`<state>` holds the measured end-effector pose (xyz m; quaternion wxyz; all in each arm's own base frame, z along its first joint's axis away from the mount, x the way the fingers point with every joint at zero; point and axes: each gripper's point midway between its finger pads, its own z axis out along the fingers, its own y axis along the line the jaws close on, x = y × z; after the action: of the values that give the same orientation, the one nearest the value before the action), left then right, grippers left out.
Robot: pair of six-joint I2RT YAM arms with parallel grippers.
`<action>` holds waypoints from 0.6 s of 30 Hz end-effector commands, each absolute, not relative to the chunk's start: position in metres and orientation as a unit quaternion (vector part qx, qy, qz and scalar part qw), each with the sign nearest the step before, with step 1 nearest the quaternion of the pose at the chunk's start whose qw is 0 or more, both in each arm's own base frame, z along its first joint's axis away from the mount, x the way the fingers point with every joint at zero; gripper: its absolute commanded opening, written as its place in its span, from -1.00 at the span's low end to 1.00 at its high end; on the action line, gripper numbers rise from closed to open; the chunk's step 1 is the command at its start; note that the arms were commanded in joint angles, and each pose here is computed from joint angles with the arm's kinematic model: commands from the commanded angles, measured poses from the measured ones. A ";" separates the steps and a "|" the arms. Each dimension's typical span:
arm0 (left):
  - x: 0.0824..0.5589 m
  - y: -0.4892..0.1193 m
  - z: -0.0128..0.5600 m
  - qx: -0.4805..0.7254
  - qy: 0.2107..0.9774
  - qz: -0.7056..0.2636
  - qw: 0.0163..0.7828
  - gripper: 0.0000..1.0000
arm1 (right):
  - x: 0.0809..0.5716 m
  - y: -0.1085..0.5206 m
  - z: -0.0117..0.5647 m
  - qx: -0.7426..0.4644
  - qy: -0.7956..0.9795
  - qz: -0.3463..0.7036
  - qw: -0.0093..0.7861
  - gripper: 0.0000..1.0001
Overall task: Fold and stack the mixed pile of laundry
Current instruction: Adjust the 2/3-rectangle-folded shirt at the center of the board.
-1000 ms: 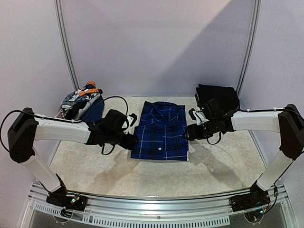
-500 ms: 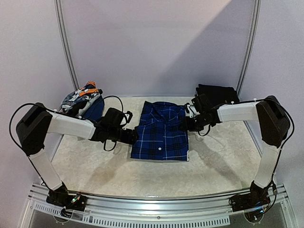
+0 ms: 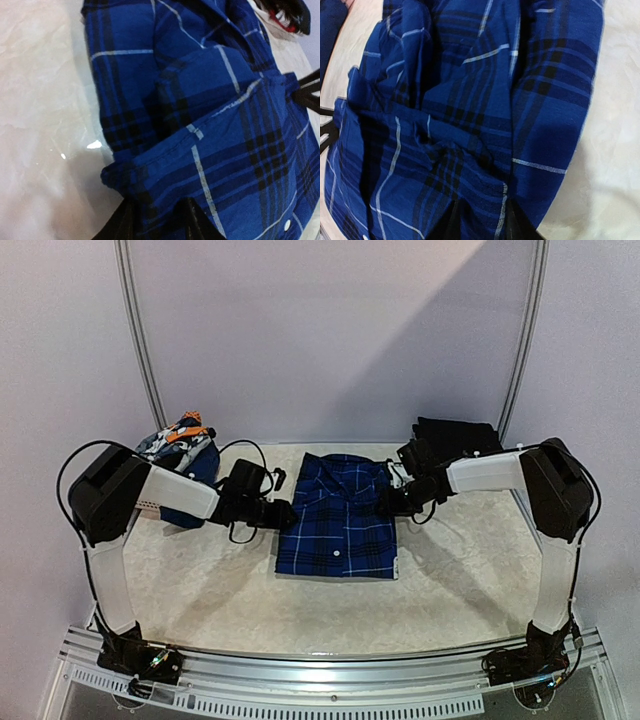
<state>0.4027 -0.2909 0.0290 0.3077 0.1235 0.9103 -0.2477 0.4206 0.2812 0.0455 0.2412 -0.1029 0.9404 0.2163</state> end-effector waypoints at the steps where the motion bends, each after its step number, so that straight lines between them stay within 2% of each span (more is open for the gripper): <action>1: 0.410 -0.302 0.038 0.128 0.896 -0.290 0.310 -0.48 | 0.427 0.284 0.044 -0.106 0.940 0.222 0.237 -0.55; 6: 0.411 -0.307 0.048 0.140 0.890 -0.298 0.316 -0.99 | 0.426 0.285 0.048 -0.108 0.939 0.225 0.239 -0.93; 8: 0.411 -0.308 0.054 0.143 0.887 -0.301 0.321 -1.00 | 0.425 0.283 0.054 -0.108 0.938 0.224 0.243 -1.00; 18: 0.406 -0.327 0.090 0.192 0.862 -0.304 0.357 -1.00 | 0.411 0.260 0.093 -0.095 0.931 0.204 0.286 -1.00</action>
<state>0.4011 -0.3087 0.0457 0.3104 0.1553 0.8920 -0.2897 0.4136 0.2724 0.0674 0.2567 -0.1039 0.9373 0.2115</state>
